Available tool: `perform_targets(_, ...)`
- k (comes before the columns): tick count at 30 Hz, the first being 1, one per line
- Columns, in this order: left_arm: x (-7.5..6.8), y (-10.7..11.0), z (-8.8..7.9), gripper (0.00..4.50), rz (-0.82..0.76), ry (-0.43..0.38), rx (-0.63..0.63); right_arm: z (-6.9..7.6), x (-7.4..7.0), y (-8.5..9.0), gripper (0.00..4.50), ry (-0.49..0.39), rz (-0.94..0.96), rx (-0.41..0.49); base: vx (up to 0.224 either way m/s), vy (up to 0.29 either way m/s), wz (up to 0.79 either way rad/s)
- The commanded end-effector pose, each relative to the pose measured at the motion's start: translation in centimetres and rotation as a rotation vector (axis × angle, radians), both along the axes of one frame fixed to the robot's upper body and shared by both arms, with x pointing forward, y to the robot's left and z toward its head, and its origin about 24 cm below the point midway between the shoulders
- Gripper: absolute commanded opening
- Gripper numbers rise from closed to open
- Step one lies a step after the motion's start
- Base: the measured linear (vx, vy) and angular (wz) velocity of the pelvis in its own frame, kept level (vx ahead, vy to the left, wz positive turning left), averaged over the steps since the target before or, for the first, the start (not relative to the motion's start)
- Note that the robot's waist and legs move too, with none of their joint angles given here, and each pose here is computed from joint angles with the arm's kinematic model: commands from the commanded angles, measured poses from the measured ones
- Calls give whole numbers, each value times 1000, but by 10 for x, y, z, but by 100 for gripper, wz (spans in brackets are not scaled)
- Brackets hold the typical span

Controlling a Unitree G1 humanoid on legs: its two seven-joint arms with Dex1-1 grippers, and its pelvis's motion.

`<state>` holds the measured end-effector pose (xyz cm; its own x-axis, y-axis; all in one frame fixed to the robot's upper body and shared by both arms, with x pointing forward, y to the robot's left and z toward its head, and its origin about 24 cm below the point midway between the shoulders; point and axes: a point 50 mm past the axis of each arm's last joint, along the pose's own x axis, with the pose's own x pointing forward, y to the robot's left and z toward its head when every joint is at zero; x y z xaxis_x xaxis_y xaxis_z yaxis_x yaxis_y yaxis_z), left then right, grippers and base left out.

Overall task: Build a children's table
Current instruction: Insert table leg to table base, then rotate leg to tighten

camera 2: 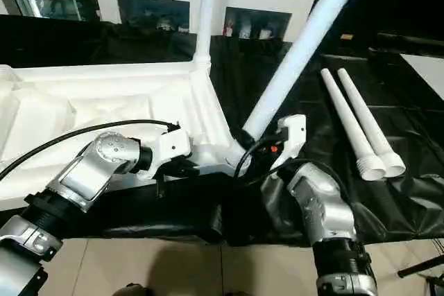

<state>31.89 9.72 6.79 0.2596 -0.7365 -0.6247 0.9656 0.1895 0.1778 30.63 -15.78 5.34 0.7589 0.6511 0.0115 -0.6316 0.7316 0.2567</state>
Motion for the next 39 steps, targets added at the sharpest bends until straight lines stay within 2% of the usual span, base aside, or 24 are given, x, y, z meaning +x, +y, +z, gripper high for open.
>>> perform_targets(1, 1, -3, 2, 0, 0, -15, -18, -29, -12, -6, 186, 122, 8, -120, 0, 0, 0)
perform_targets(7, 2, -3, 2, 0, 2, -17, -16, -29, -14, -7, 186, 105, 57, -201, 0, 0, 0)
perform_targets(9, 2, -3, 2, 0, 1, -16, -14, -33, -16, -6, 186, 132, 120, -274, 0, 0, 0)
perform_targets(10, 2, -3, 2, 0, 1, -16, -14, -33, -16, -6, 186, 132, 120, -274, 0, 0, 0)
perform_targets(12, 2, -3, 2, 0, 1, -15, -13, -37, -17, -5, 186, 177, 173, -334, 0, 0, 0)
perform_targets(19, 4, -1, 2, 0, 4, -15, -11, -34, -7, -5, 186, 279, 211, -308, 0, 0, 0)
perform_targets(22, 4, -1, 2, 0, 7, -16, -11, -35, -6, -7, 186, 313, 229, -323, 0, 0, 0)
perform_targets(28, 3, 0, 1, 0, 19, -18, -14, -36, -8, -9, 185, 277, 202, -352, 0, 0, 0)
perform_targets(34, 2, 2, -1, 0, 36, -18, -20, -42, -12, -4, 185, 271, 183, -336, 0, 0, 0)
perform_targets(39, 3, 3, -1, 0, 50, -21, -24, -43, -9, -5, 185, 257, 110, -336, 0, 0, 0)
